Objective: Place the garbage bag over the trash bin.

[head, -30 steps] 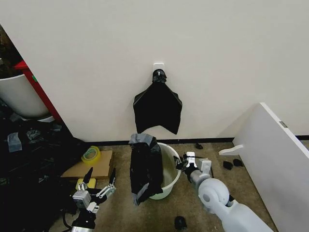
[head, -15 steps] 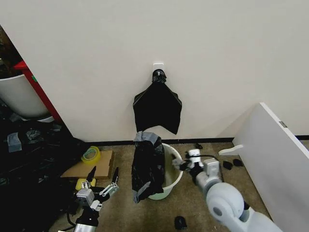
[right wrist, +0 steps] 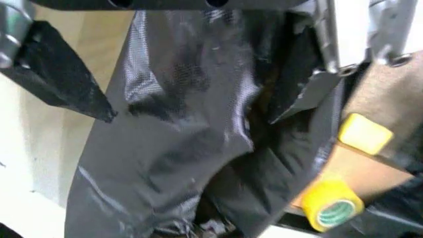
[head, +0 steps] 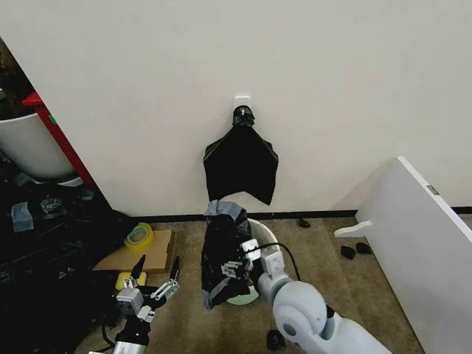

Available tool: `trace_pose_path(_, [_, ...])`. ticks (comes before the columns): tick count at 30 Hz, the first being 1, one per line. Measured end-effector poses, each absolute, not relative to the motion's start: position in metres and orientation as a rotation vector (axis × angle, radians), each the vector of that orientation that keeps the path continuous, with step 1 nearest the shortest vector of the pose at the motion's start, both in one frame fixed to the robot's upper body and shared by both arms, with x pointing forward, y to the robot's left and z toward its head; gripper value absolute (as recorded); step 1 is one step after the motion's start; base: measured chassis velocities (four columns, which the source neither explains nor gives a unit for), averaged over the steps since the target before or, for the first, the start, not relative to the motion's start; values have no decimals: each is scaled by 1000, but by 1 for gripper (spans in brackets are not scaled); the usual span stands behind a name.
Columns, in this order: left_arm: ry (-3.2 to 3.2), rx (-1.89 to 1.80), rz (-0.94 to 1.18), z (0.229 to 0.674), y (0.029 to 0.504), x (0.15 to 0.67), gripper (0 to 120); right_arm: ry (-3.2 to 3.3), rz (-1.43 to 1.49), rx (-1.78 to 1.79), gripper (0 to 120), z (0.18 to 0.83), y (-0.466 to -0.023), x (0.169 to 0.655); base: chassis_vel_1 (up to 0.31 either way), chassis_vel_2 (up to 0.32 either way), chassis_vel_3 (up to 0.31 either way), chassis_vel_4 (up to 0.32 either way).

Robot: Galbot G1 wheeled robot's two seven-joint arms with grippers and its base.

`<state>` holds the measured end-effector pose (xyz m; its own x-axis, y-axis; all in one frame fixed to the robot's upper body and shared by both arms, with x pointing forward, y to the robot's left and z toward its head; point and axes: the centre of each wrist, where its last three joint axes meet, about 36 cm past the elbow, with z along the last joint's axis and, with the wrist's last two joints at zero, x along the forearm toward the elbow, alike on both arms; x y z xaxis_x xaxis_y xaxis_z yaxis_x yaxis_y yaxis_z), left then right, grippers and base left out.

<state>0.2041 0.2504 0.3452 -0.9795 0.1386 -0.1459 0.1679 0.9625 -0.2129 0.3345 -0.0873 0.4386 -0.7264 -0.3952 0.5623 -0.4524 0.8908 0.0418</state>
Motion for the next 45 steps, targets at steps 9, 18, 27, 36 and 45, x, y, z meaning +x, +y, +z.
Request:
trace_pose_path(9, [2987, 252, -350, 344, 246, 206, 100, -2513, 157, 601, 51, 434, -88, 335, 0, 0, 0, 0])
trace_pose_path(18, [3033, 280, -369, 346, 236, 208, 100, -2539, 170, 577, 16, 433, -96, 335, 0, 0, 0, 0])
trace_pose_path(27, [3092, 268, -299, 353, 230, 219, 100, -2562, 186, 612, 0, 433, -111, 333, 0, 0, 0, 0])
trace_pose_path(36, [3200, 288, -171, 375, 232, 247, 99, -2565, 182, 624, 0, 433, -113, 331, 0, 0, 0, 0])
trace_pose_path(45, [3282, 386, -210, 392, 205, 286, 96, -2563, 192, 646, 0, 432, -111, 333, 0, 0, 0, 0])
